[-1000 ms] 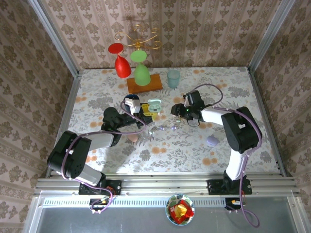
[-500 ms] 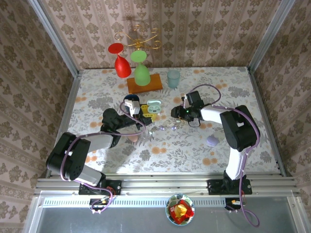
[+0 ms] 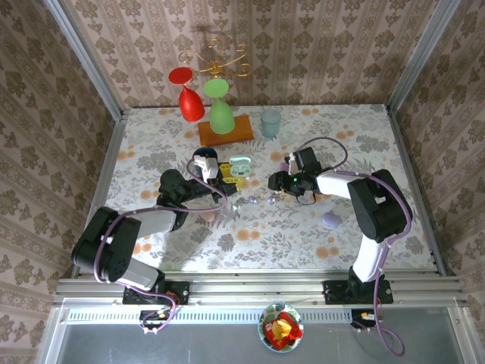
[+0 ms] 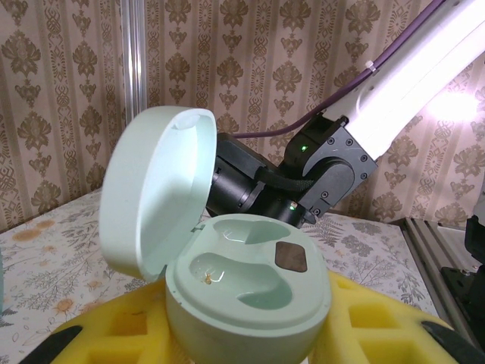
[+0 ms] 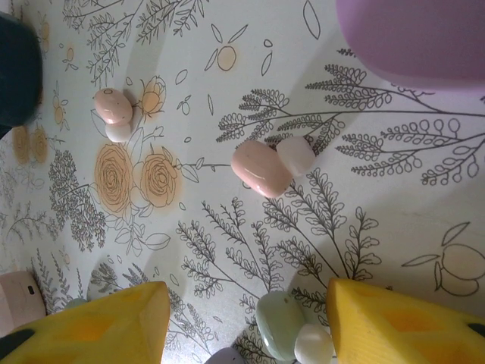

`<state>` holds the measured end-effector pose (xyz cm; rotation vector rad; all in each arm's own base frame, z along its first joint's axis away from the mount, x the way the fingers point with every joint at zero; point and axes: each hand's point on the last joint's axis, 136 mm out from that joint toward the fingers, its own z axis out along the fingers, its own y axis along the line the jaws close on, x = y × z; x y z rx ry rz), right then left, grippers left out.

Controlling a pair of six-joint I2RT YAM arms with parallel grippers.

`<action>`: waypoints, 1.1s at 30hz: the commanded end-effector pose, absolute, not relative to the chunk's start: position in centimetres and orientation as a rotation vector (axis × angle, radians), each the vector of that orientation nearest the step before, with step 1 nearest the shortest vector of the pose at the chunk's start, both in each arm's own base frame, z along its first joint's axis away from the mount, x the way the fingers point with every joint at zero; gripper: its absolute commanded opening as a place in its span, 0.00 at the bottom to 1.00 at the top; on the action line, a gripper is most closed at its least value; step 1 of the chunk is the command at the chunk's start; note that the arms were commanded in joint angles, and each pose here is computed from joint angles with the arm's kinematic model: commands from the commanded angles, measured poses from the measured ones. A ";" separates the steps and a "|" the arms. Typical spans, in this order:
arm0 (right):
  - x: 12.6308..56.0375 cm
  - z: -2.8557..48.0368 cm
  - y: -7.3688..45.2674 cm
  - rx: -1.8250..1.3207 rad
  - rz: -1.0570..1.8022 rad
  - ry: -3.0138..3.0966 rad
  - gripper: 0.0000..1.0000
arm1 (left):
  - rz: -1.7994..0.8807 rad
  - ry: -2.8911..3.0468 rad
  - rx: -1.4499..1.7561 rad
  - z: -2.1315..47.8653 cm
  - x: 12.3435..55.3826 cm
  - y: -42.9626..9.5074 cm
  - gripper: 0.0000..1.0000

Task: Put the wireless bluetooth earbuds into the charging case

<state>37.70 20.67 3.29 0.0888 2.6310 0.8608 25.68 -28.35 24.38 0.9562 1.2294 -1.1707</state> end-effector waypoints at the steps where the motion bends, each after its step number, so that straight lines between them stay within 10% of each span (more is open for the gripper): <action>1: 36.3 3.5 19.9 0.072 0.792 2.675 0.59 | -1.132 1.173 0.963 25.4 25.3 -27.8 0.34; 33: 37.6 6.6 19.1 -0.346 -0.527 2.578 0.52 | -0.826 1.241 0.737 25.4 29.6 -19.0 0.35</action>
